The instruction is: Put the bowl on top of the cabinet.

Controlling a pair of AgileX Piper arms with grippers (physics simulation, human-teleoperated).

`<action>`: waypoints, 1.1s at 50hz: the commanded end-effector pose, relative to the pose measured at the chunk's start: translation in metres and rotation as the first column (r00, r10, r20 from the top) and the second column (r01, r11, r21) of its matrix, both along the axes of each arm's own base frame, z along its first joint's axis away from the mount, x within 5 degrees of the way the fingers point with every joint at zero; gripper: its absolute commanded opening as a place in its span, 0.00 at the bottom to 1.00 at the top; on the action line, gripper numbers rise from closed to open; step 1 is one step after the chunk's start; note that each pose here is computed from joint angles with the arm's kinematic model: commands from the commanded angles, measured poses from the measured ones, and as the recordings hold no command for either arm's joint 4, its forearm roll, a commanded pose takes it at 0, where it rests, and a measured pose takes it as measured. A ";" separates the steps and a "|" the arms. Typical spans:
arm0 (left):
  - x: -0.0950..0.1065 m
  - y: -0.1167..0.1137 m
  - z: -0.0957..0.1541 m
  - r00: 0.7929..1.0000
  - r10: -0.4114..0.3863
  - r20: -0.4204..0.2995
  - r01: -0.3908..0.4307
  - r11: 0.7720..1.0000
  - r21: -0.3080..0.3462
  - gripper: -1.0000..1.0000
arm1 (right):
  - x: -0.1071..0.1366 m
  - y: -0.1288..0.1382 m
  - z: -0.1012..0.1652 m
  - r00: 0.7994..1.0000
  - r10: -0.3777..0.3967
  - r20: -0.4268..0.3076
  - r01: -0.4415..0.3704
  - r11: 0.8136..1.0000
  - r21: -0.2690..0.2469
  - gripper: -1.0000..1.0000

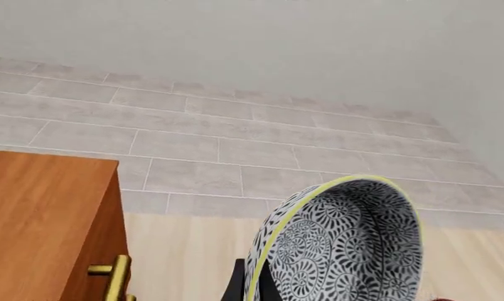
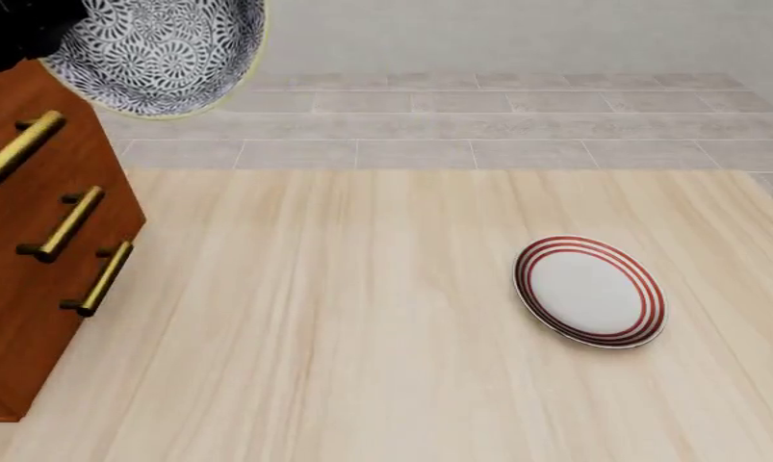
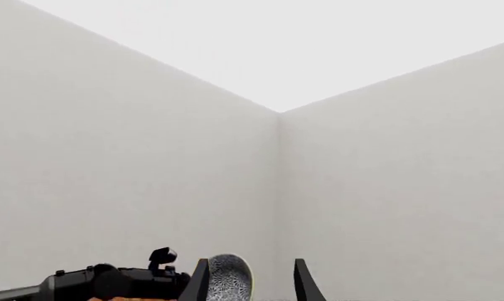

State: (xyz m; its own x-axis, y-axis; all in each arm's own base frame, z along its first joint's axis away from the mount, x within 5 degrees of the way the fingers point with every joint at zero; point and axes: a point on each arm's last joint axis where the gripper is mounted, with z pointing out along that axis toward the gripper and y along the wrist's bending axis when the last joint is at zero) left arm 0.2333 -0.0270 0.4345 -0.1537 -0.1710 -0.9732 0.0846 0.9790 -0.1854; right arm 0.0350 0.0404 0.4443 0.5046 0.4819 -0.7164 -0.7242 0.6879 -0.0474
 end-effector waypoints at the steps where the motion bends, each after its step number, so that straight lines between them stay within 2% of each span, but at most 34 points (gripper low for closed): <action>1: -0.008 0.010 0.013 0.999 0.029 0.031 -0.031 0.999 0.042 0.00 | 0.001 0.002 0.001 1.000 -0.002 0.000 0.002 1.000 -0.014 1.00; 4: -0.004 0.006 0.011 1.000 0.020 0.009 -0.020 1.000 0.011 0.00 | 0.002 0.003 0.002 1.000 -0.004 -0.005 0.004 1.000 -0.025 1.00; 7: -0.005 0.008 0.013 1.000 0.026 0.009 -0.026 0.999 0.018 0.00 | 0.008 0.012 0.004 1.000 0.003 -0.021 -0.004 0.998 -0.068 1.00; 10: -0.005 0.008 0.015 1.000 0.025 0.009 -0.025 1.000 0.019 0.00 | 0.010 0.015 0.005 1.000 -0.005 -0.028 0.002 0.996 -0.088 1.00; 11: -0.010 0.012 0.018 0.999 0.038 0.019 -0.039 0.998 0.047 0.00 | 0.011 0.017 0.003 1.000 -0.013 -0.013 0.012 0.995 -0.101 1.00; 12: -0.010 0.012 0.018 0.999 0.038 0.019 -0.039 0.998 0.047 0.00 | 0.011 0.017 0.003 1.000 -0.013 -0.013 0.012 0.995 -0.101 1.00; 13: -0.010 0.007 0.023 0.999 0.007 0.044 -0.011 0.995 0.095 0.00 | 0.012 0.019 0.003 1.000 -0.006 -0.019 0.003 0.994 -0.108 1.00; 14: -0.013 0.010 0.023 0.999 0.024 0.033 -0.026 0.998 0.062 0.00 | 0.014 0.024 0.004 0.999 0.012 -0.036 -0.016 0.992 -0.128 1.00; 17: -0.013 0.008 0.025 0.999 0.016 0.034 -0.018 0.998 0.061 0.00 | 0.019 0.032 0.002 0.999 0.005 -0.034 -0.011 0.985 -0.173 1.00; 28: -0.012 0.014 0.025 0.999 0.043 0.019 -0.044 0.998 0.054 0.00 | 0.019 0.034 0.004 0.999 0.016 -0.045 -0.025 0.981 -0.191 1.00; 35: -0.020 0.017 0.031 0.998 0.052 0.039 -0.055 0.995 0.088 0.00 | 0.019 0.033 0.005 0.999 0.004 -0.044 -0.012 0.982 -0.191 1.00; 37: -0.022 0.023 0.031 0.996 0.079 0.027 -0.082 0.991 0.106 0.00 | 0.019 0.033 0.005 0.999 0.004 -0.042 -0.012 0.982 -0.191 1.00; 39: -0.030 0.029 0.034 0.994 0.102 0.047 -0.107 0.986 0.130 0.00 | 0.019 0.032 0.005 0.999 0.001 -0.038 -0.008 0.981 -0.193 1.00; 45: -0.032 0.033 0.037 0.991 0.121 0.052 -0.126 0.984 0.128 0.00 | 0.018 0.032 0.005 1.000 -0.003 -0.031 -0.003 0.980 -0.198 1.00; 51: -0.026 0.037 0.031 0.990 0.142 0.003 -0.142 0.983 0.119 0.00 | 0.019 0.033 0.005 1.000 -0.006 -0.028 0.000 0.979 -0.206 1.00; 52: -0.020 0.034 0.029 0.993 0.120 -0.010 -0.117 0.980 0.163 0.00 | 0.019 0.033 0.005 1.000 -0.007 -0.028 0.001 0.979 -0.206 1.00; 53: -0.027 0.040 0.030 0.989 0.151 -0.002 -0.148 0.975 0.167 0.00 | 0.019 0.034 0.005 1.000 -0.008 -0.027 0.002 0.978 -0.207 1.00; 55: -0.028 0.041 0.031 0.988 0.156 -0.006 -0.153 0.976 0.157 0.00 | 0.020 0.034 0.005 1.000 -0.008 -0.027 0.002 0.978 -0.207 1.00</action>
State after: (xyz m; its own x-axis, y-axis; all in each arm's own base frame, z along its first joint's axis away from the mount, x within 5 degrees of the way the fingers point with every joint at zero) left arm 0.2087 0.0057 0.4639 -0.1364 -0.0581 -0.9890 -0.0369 0.9979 -0.0535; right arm 0.0536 0.0732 0.4492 0.4802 0.3288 -0.8132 -0.7278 0.6668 -0.1602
